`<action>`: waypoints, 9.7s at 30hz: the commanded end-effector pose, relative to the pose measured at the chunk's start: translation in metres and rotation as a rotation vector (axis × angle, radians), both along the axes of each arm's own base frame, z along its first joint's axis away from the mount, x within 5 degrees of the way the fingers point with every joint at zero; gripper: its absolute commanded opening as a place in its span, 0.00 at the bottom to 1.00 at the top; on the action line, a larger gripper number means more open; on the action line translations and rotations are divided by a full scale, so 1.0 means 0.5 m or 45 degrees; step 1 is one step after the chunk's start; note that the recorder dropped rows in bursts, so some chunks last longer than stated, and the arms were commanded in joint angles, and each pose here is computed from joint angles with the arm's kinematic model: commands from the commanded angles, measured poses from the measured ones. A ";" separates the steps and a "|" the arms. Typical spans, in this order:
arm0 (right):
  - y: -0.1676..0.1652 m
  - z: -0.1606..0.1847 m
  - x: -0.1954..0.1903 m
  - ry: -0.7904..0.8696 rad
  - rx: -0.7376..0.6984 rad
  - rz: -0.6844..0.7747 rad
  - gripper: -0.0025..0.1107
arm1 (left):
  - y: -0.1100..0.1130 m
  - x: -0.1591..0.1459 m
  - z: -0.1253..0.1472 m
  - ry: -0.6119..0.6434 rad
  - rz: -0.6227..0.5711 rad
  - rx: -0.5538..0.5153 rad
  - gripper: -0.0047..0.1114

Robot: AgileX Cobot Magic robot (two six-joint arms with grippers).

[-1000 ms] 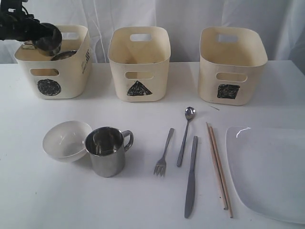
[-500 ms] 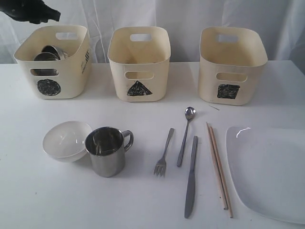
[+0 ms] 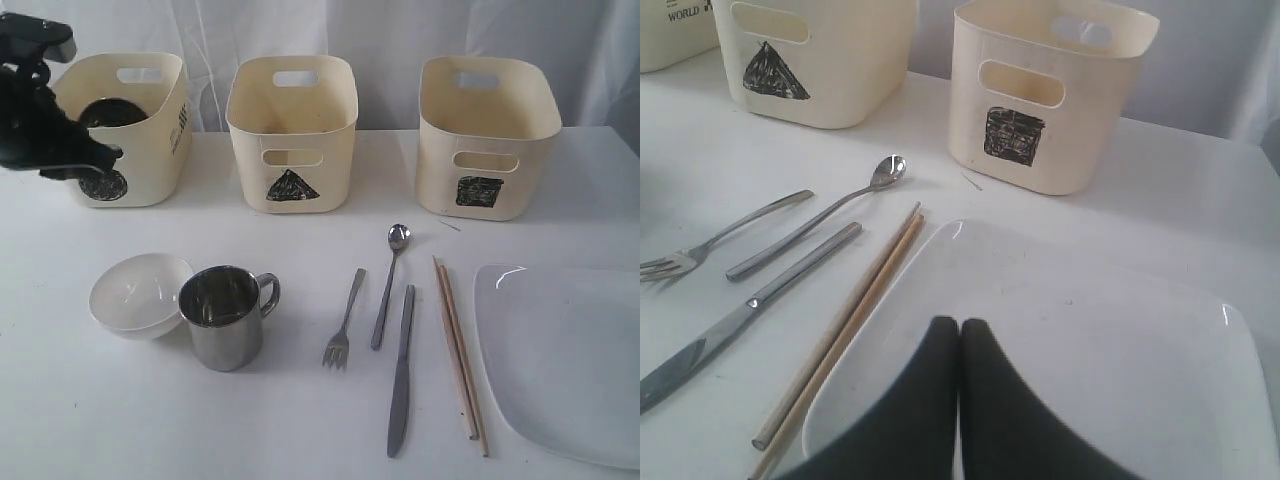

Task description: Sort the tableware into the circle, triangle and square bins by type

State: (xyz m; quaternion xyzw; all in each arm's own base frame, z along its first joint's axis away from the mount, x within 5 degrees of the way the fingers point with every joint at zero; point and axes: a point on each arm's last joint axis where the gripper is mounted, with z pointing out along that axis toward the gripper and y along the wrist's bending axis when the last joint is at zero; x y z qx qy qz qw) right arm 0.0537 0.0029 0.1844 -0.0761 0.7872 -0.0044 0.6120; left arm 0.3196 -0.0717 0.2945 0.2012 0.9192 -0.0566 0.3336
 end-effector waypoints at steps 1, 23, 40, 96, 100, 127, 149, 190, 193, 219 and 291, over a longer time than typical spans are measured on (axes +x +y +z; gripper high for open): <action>-0.001 -0.004 0.000 -0.001 0.002 -0.007 0.02 | 0.002 -0.066 -0.011 -0.015 0.044 -0.113 0.35; -0.001 -0.004 0.000 -0.001 0.002 -0.007 0.02 | 0.013 -0.111 -0.150 0.185 0.223 -0.178 0.57; -0.001 -0.004 0.000 -0.001 0.002 -0.007 0.02 | 0.013 -0.042 -0.303 0.287 0.349 -0.119 0.57; -0.001 -0.004 0.000 -0.001 0.002 -0.007 0.02 | 0.082 0.360 -0.030 -0.363 0.236 -0.061 0.49; -0.001 -0.004 0.000 -0.001 0.002 -0.007 0.02 | 0.077 0.325 -0.003 -0.218 0.196 -0.067 0.46; -0.001 -0.004 0.000 -0.001 0.002 -0.007 0.02 | -0.124 -0.033 -0.068 0.346 -0.429 -0.310 0.58; -0.001 -0.004 0.000 -0.001 0.002 -0.007 0.02 | -0.131 -0.015 -0.187 0.493 -0.373 -0.274 0.58; -0.001 -0.004 0.000 -0.001 0.002 -0.007 0.02 | 0.081 0.336 0.035 -0.581 0.232 -0.113 0.46; -0.001 -0.004 0.000 -0.001 0.002 -0.007 0.02 | 0.077 0.308 0.072 -0.554 0.183 -0.106 0.46; -0.001 -0.004 0.000 -0.001 0.002 -0.007 0.02 | 0.103 -0.182 0.094 -0.578 0.330 -0.243 0.04; -0.001 -0.004 0.000 -0.001 0.002 -0.007 0.02 | 0.127 -0.528 -0.223 -0.837 0.430 -0.372 0.04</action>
